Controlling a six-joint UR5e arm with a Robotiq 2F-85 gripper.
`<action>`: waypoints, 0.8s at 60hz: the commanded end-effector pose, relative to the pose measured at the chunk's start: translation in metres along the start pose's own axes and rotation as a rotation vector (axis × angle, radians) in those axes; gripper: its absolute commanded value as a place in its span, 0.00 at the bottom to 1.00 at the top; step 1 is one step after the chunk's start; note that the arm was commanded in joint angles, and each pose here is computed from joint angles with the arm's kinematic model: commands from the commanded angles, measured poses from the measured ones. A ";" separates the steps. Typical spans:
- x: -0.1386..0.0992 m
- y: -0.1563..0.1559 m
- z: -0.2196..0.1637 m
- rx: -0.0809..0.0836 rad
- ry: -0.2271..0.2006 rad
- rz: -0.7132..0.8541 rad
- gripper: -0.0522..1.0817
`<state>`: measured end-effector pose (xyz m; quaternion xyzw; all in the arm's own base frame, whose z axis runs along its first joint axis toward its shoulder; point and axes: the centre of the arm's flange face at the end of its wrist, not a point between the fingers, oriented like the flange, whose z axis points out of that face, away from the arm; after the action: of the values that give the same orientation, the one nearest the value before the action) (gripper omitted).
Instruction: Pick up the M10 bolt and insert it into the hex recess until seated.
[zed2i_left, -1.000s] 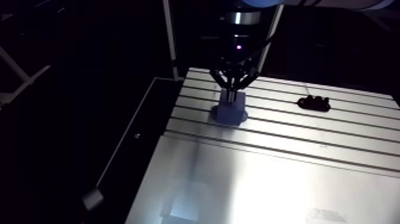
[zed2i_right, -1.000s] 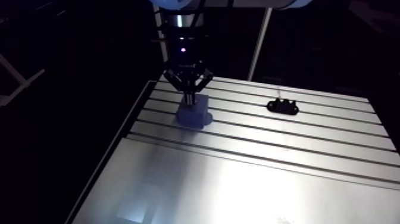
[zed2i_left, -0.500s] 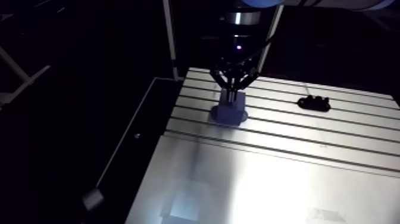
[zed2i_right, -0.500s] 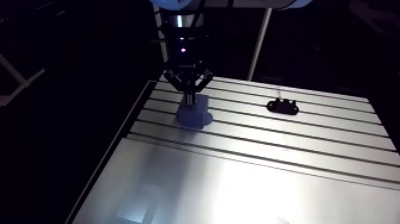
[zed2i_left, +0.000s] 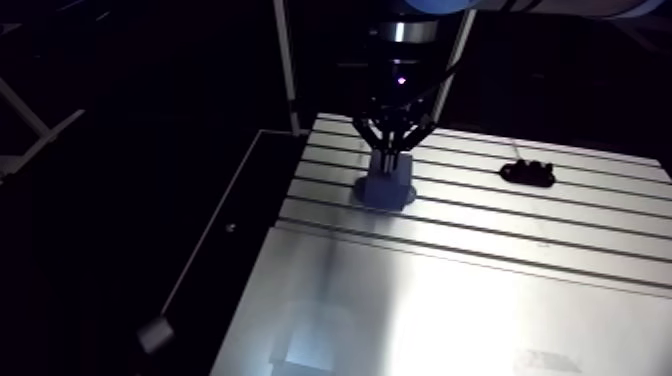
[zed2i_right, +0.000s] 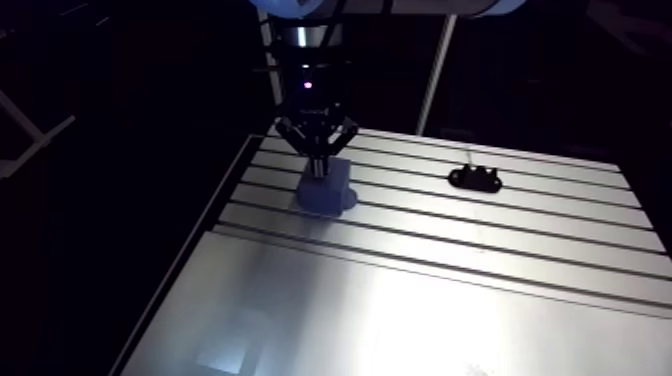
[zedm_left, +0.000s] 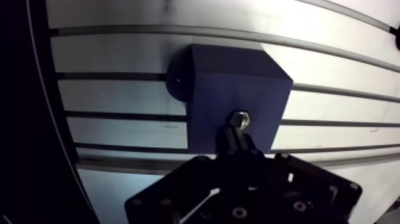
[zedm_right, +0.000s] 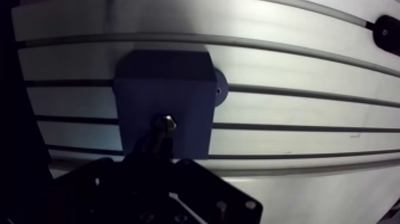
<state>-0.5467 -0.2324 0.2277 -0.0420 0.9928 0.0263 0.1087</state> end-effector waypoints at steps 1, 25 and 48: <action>0.000 0.000 0.001 0.000 -0.002 0.000 0.99; 0.000 0.000 0.001 0.000 -0.002 0.000 0.99; 0.000 0.000 0.000 0.000 0.000 0.000 0.99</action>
<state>-0.5463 -0.2324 0.2270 -0.0420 0.9928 0.0264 0.1094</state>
